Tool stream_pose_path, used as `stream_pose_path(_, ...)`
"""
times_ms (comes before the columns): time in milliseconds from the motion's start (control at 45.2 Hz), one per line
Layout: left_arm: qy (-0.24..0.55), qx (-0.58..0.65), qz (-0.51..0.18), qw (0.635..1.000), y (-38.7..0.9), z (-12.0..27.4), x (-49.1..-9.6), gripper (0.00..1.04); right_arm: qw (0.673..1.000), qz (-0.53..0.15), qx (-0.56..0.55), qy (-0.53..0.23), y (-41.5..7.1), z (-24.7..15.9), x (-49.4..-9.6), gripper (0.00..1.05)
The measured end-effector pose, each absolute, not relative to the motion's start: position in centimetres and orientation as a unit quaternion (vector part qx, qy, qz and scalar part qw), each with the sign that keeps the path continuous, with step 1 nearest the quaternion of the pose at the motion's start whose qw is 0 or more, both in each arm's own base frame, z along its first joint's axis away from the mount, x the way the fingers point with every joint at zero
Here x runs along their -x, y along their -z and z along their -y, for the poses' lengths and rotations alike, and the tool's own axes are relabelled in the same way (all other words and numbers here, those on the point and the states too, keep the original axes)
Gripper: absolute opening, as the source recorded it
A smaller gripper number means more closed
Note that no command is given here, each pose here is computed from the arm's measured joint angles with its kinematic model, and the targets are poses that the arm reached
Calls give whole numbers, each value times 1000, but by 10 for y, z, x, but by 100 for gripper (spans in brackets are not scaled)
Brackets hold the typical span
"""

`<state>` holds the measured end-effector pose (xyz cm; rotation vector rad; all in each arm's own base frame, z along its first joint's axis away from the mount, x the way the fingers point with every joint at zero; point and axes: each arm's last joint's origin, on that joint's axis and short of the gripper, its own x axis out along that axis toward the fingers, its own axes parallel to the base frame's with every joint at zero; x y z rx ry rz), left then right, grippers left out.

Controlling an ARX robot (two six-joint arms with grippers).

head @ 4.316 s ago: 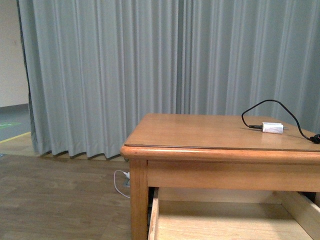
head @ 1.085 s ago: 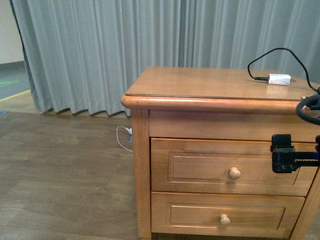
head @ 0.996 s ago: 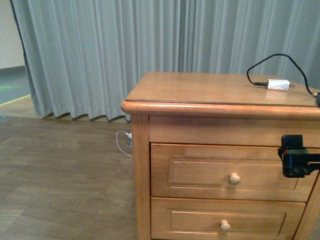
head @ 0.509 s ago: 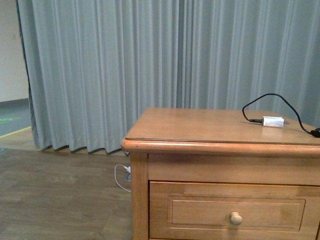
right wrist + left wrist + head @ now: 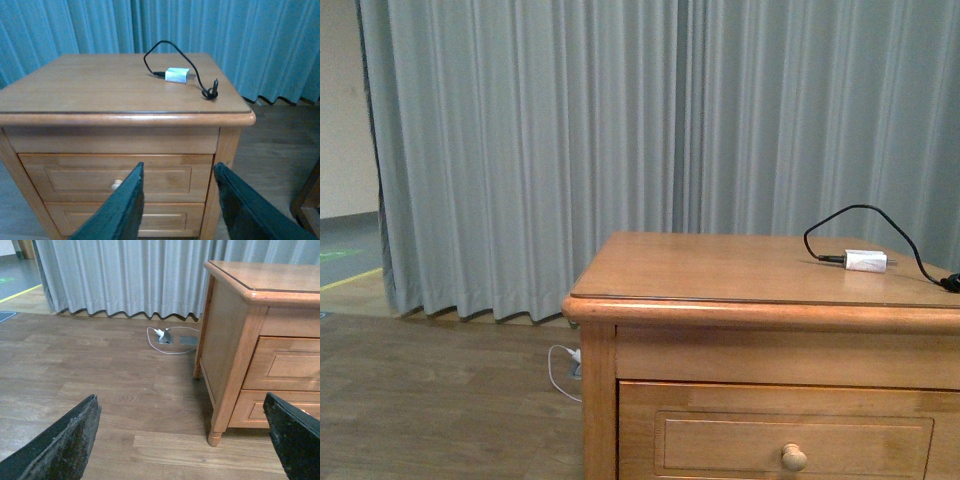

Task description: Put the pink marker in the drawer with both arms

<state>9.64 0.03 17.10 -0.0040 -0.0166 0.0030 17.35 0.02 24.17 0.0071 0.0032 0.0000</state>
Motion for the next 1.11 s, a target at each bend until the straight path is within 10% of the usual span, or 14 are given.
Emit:
stream_pose_path(199,-2,2,8,1000,-171,0,-96,99,1000,-4,-2,0,-214,0,-155,1)
stream_pose_path(1107,-2,2,8,1000,-171,0,-96,99,1000,3,-1,0,-169,0,-117,1)
